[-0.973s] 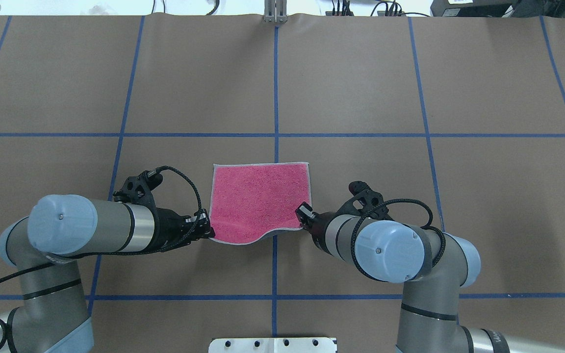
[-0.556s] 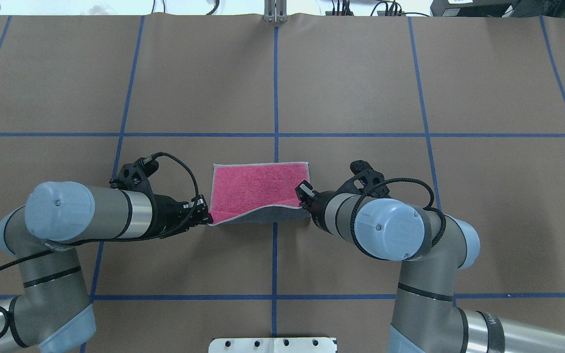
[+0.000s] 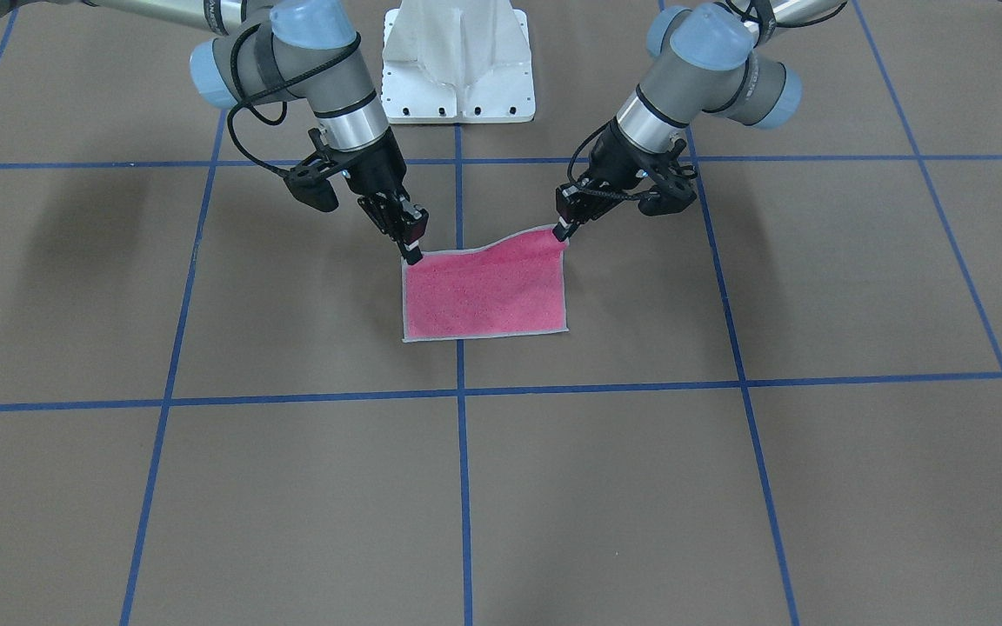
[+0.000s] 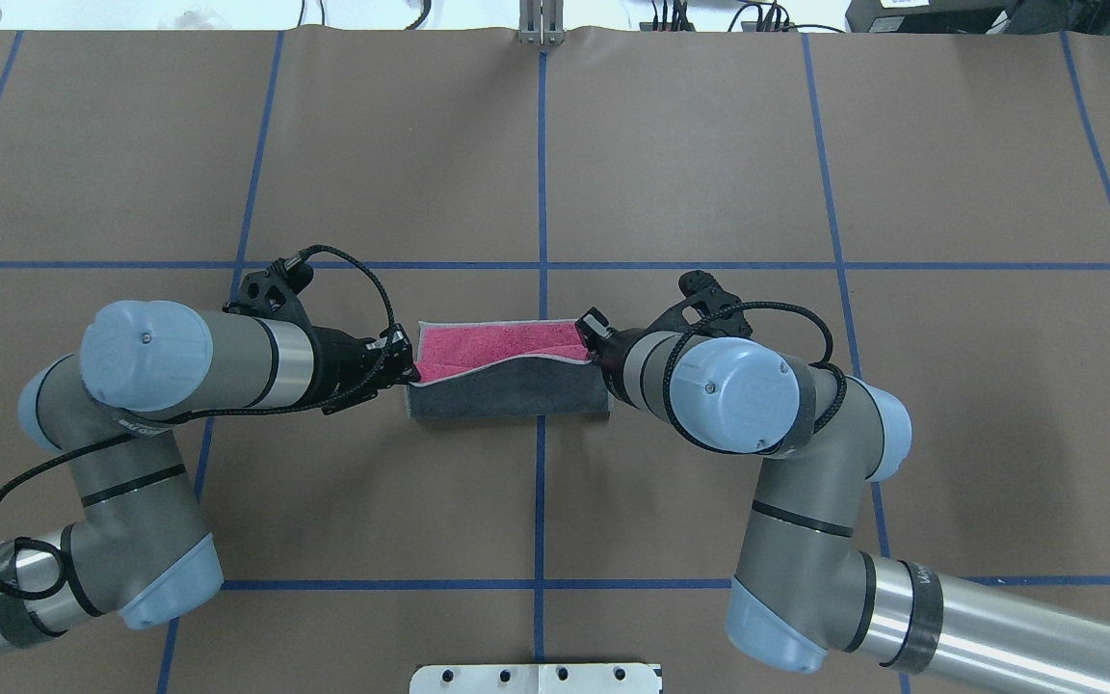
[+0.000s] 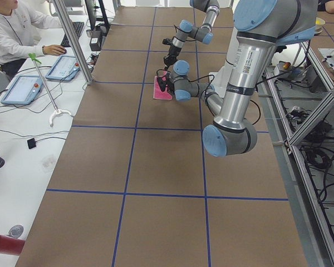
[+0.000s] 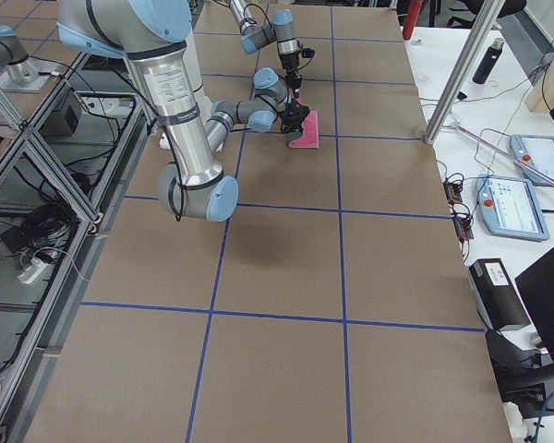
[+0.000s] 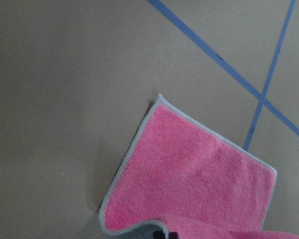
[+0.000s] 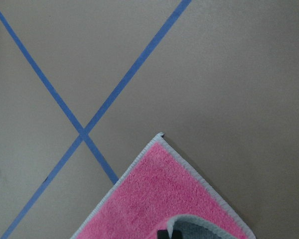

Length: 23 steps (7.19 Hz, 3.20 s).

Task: Fold towel twice with both arms
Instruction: 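Lift the near edge with both grippers and fold it away from the robot, then lay the folded edge down on the far edge and open both grippers, then raise the right gripper away while the left gripper moves to the strip's end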

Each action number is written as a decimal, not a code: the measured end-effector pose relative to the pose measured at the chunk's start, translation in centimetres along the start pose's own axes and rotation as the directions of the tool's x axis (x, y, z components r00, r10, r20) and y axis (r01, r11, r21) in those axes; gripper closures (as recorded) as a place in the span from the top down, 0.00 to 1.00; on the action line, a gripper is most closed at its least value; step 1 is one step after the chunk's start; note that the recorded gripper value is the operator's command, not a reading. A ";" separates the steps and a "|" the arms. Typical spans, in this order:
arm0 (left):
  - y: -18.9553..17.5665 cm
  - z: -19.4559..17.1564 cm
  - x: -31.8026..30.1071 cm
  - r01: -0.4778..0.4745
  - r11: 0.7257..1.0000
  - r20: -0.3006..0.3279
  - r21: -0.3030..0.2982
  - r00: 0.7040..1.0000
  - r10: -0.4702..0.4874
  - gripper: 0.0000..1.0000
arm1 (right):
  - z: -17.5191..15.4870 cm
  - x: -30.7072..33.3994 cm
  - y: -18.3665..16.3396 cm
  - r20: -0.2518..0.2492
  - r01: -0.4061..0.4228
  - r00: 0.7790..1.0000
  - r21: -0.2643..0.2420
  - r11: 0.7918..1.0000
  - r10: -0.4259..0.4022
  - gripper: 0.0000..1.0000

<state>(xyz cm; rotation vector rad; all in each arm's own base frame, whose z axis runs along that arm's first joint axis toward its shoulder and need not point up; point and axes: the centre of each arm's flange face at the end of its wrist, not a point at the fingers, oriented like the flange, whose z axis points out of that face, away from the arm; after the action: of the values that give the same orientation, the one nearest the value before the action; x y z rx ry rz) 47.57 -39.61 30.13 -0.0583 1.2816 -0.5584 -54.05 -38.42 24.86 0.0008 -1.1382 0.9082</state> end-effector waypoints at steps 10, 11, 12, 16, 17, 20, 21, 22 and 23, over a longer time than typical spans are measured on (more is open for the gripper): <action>-1.9 2.8 0.2 0.020 0.999 0.034 0.030 0.999 -0.021 0.25 | 1.8 0.0 -1.3 -0.020 0.005 1.000 0.032 0.999 -0.005 0.28; -2.2 2.7 0.3 0.022 0.999 0.033 0.034 0.999 -0.023 0.37 | 1.7 -0.2 -1.5 -0.017 0.003 1.000 0.034 0.999 -0.002 0.58; -2.6 2.5 0.6 0.026 0.999 0.027 0.041 0.999 -0.027 0.50 | 1.7 -0.8 -1.7 -0.011 -0.002 1.000 0.038 0.999 0.003 0.63; -4.0 1.5 3.3 0.100 0.993 -0.019 0.060 0.995 -0.099 0.89 | 2.1 -3.5 -3.3 -0.003 -0.009 1.000 0.048 0.999 0.009 0.99; -4.2 1.4 3.4 0.099 0.993 -0.020 0.059 0.995 -0.098 0.99 | 2.0 -3.7 -4.3 -0.018 0.024 1.000 0.034 0.999 -0.023 0.99; -3.8 1.6 2.1 0.095 0.995 0.014 0.015 0.995 -0.095 0.99 | 1.9 -2.5 -10.3 -0.109 0.225 0.968 -0.041 0.974 -0.228 1.00; -3.5 1.7 1.3 0.095 0.995 0.025 0.007 0.995 -0.095 0.99 | 1.4 -2.2 -13.5 -0.144 0.316 0.935 -0.079 0.946 -0.324 1.00; -3.2 1.9 0.8 0.093 0.996 0.030 0.011 0.995 -0.093 0.99 | 0.6 -2.4 -17.0 -0.176 0.410 0.888 -0.120 0.904 -0.425 1.00; -2.3 2.5 0.3 0.086 0.996 0.031 0.027 0.996 -0.087 0.97 | -0.5 -2.5 -20.8 -0.196 0.493 0.832 -0.163 0.854 -0.518 1.00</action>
<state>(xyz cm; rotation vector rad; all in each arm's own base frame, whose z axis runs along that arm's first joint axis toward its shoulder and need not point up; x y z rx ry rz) 49.03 -42.40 31.44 -0.1017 1.2450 -0.6462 -41.09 -53.37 31.64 0.1038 -0.8978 0.3572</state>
